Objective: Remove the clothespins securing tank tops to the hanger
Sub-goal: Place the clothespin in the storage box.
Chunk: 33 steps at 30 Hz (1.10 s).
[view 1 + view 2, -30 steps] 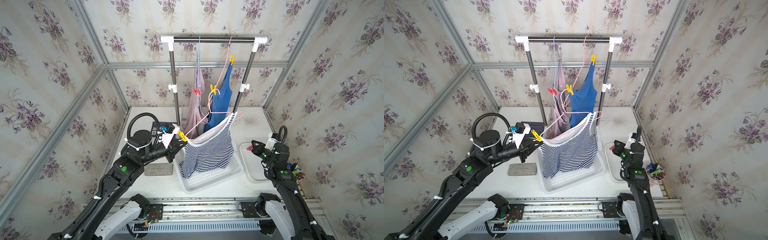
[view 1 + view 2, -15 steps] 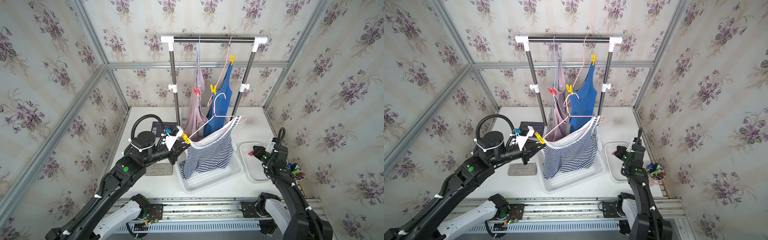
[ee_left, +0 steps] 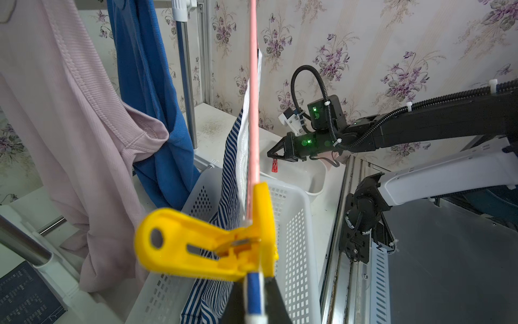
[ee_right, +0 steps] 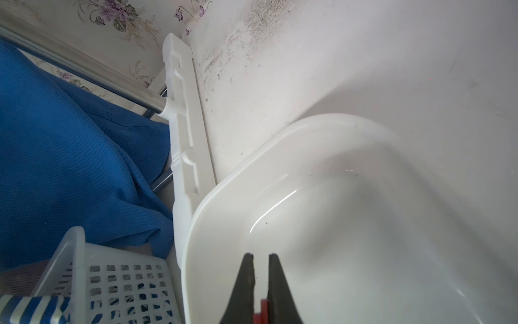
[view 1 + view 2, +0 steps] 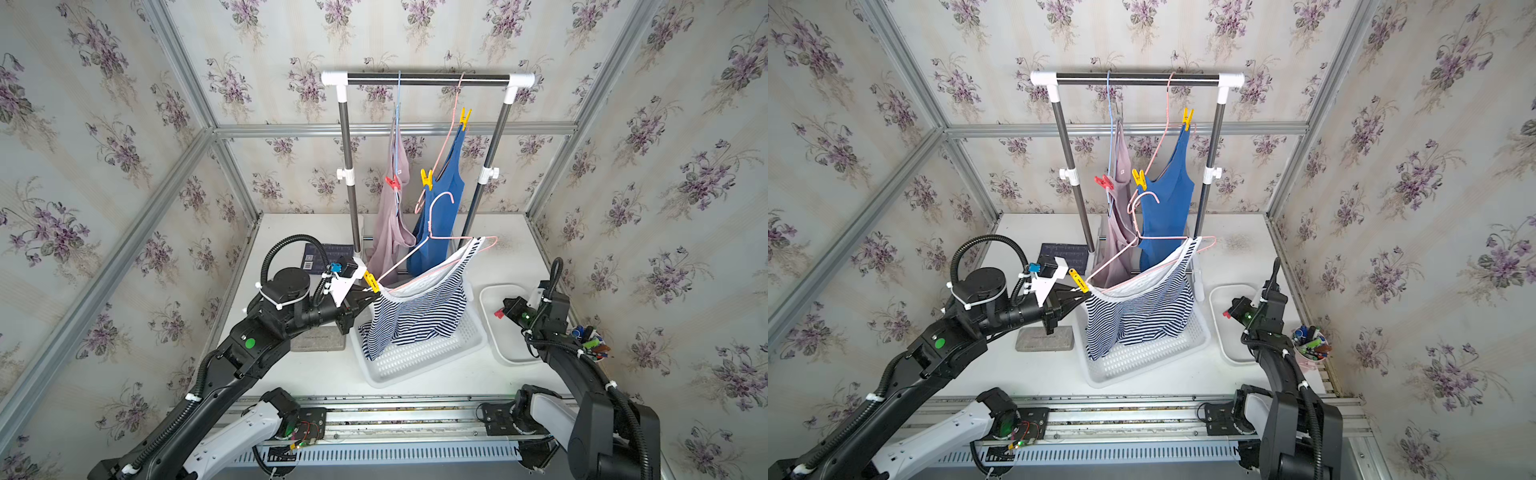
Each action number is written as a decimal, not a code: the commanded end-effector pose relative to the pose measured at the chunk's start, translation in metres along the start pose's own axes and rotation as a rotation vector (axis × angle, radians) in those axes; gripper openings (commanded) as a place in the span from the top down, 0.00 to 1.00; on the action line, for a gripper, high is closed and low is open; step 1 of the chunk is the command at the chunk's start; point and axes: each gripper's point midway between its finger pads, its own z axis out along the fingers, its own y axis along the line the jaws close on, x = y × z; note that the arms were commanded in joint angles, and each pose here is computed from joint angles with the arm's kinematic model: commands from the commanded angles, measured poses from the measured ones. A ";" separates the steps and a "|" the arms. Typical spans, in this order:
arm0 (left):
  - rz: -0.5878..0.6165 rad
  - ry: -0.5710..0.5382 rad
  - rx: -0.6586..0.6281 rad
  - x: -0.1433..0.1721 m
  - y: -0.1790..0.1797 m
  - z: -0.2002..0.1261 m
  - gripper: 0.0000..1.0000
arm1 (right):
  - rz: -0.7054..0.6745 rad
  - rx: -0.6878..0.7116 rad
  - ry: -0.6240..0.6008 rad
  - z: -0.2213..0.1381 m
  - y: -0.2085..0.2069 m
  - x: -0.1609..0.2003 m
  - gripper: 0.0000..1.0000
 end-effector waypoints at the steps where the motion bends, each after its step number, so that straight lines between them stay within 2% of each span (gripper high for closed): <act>1: 0.026 -0.029 -0.016 -0.008 0.003 0.002 1.00 | -0.021 0.015 -0.023 0.004 -0.004 -0.004 0.99; 7: 0.023 -0.018 -0.021 -0.006 0.005 0.006 1.00 | 0.016 0.011 0.011 0.015 -0.010 0.006 0.87; 16: 0.031 -0.021 -0.026 -0.005 0.003 0.005 1.00 | 0.053 -0.031 0.046 0.034 -0.002 0.009 0.81; 23: 0.038 -0.018 -0.038 -0.005 0.005 0.005 1.00 | 0.080 -0.044 0.040 0.048 0.003 0.002 0.55; 25: 0.041 -0.016 -0.036 -0.005 0.004 0.005 1.00 | 0.078 -0.048 0.036 0.052 0.006 -0.005 0.51; 33: 0.042 -0.006 -0.037 -0.005 0.006 0.010 1.00 | 0.090 -0.054 0.005 0.066 0.013 -0.026 0.47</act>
